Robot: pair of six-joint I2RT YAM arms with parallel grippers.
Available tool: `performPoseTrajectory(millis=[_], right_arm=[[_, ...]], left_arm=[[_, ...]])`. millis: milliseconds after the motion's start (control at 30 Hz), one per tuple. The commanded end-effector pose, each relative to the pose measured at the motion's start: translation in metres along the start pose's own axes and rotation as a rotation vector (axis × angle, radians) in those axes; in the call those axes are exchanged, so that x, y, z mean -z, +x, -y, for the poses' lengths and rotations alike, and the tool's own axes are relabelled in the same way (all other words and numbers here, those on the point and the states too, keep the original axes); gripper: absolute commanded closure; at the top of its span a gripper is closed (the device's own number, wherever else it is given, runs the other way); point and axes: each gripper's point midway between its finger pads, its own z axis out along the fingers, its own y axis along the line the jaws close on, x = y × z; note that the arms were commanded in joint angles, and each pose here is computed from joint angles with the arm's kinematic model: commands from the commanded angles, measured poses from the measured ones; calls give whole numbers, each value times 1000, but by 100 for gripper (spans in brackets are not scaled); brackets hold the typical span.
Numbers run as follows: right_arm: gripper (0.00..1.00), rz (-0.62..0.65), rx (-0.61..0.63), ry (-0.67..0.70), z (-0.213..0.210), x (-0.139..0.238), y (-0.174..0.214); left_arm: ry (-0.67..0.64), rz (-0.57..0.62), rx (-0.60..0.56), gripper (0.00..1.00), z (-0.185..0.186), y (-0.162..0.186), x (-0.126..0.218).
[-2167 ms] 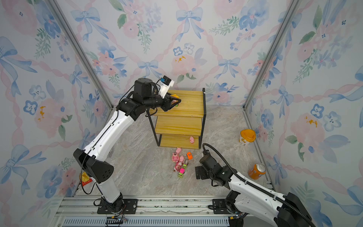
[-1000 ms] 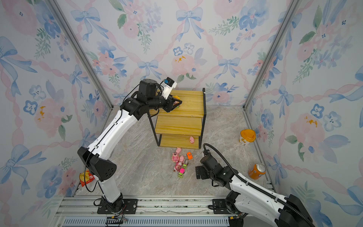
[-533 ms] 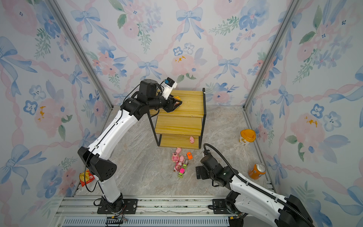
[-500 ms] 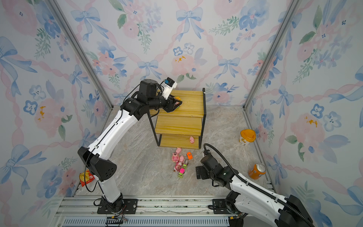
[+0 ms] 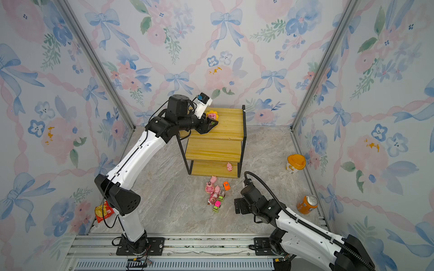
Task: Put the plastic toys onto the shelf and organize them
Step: 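Lower the figure onto the top shelf and open the left gripper, then withdraw the left gripper back down toward the toy pile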
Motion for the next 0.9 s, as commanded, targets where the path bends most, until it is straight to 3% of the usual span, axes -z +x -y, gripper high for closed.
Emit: performPoseTrajectory(millis=[0,367,867], right_arm=[[3,-11,0,8,5,-2,5],[2,-4,-3,3,5,1,5],[2,-15,-5,-1,2,0,3]], left_arm=[[-8,5,-17,44,-1,-4,0],[-58,-12,-14,40,-3,6,19],[-102,42,-38,39,7,-4,69]])
